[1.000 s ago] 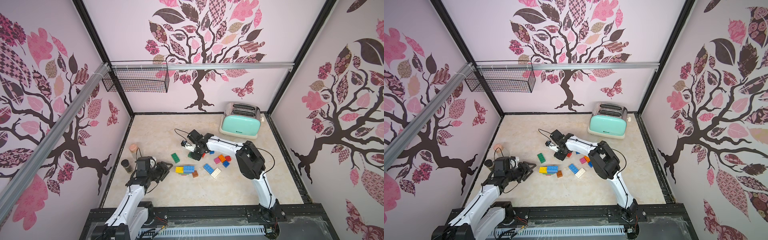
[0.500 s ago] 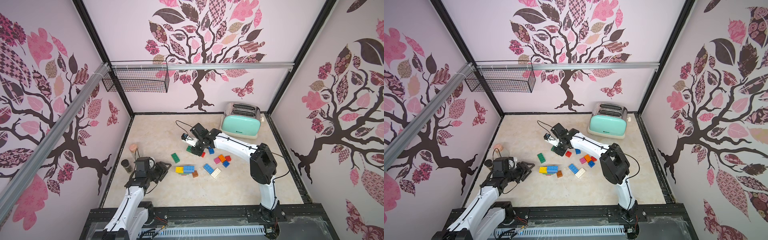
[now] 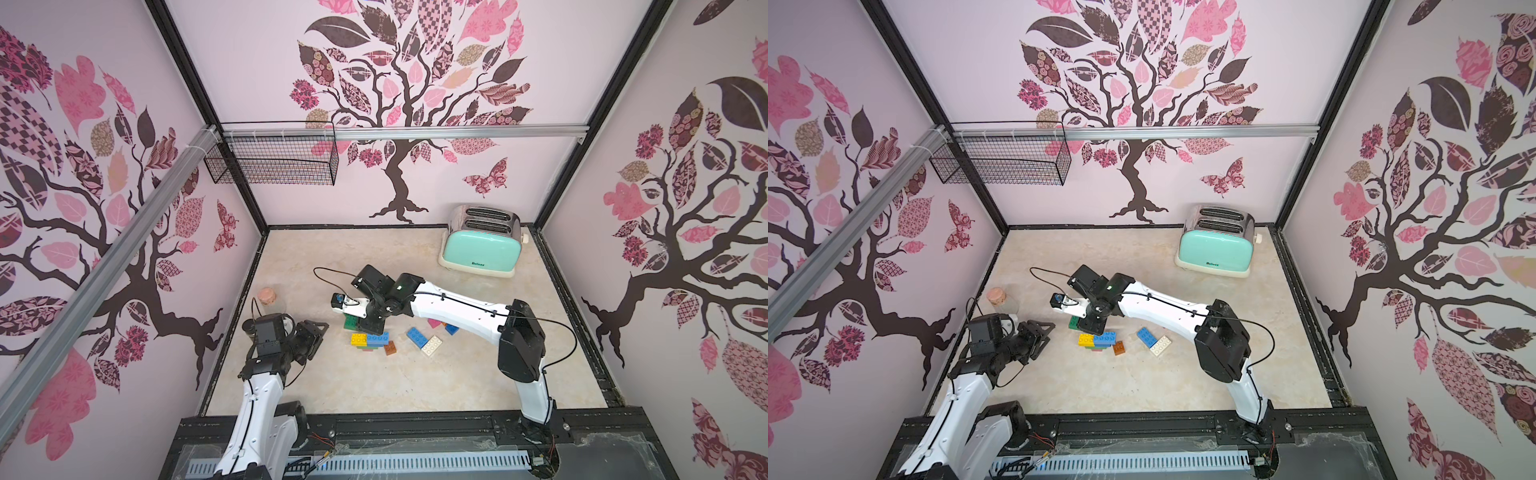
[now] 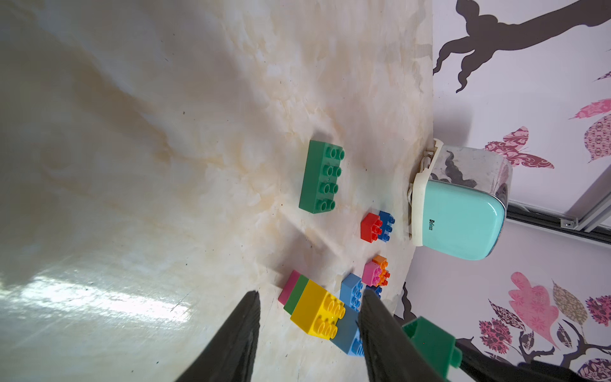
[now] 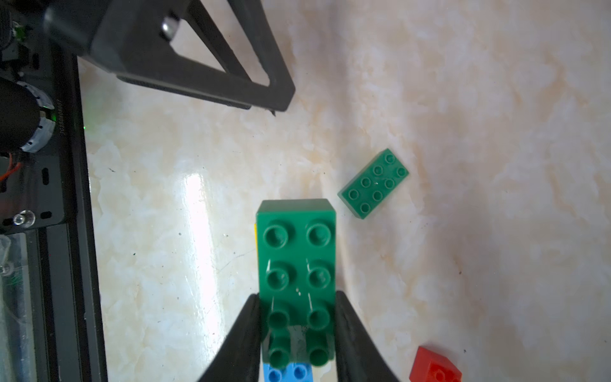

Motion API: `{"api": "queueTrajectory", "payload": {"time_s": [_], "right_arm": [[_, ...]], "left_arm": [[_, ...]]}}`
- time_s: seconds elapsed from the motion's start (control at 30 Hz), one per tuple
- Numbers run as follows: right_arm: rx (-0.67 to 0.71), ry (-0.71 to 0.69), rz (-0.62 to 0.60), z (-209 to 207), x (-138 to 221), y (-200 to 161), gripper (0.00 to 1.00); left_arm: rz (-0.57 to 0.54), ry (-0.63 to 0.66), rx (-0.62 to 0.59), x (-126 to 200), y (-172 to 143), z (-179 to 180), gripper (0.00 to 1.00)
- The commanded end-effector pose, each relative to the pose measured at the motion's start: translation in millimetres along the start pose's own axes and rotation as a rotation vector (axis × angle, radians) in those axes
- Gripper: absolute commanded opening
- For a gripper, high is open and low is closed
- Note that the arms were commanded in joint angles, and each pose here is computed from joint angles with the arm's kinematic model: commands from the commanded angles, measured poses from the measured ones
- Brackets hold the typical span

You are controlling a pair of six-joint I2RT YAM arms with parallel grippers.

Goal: Assemble a heart with lego
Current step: Pick up the lego brick from the center of the board, then assemble the lego brick with the lego brick.

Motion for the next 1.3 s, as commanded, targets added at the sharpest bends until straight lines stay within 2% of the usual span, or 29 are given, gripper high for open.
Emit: {"api": "queueTrajectory", "payload": {"time_s": [0.0, 0.87, 1.27], "right_arm": [[-0.001, 0.028, 0.027, 4, -6, -2, 0.33], [-0.003, 0.059, 0.143, 16, -39, -31, 0.33], [0.063, 0.025, 0.190, 22, -47, -41, 0.33]], "left_arm": [[-0.021, 0.003, -0.022, 5, 3, -2, 0.52], [0.002, -0.024, -0.006, -3, 0, 0, 0.52], [0.002, -0.026, -0.005, -2, 0, 0, 0.52]]}}
Point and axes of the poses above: each gripper's point midway between its finger pads, its own x axis back along the fingers, its own z axis along the line the jaws close on, y = z × x, the point moved 1 cm from there along x, back along the fingers
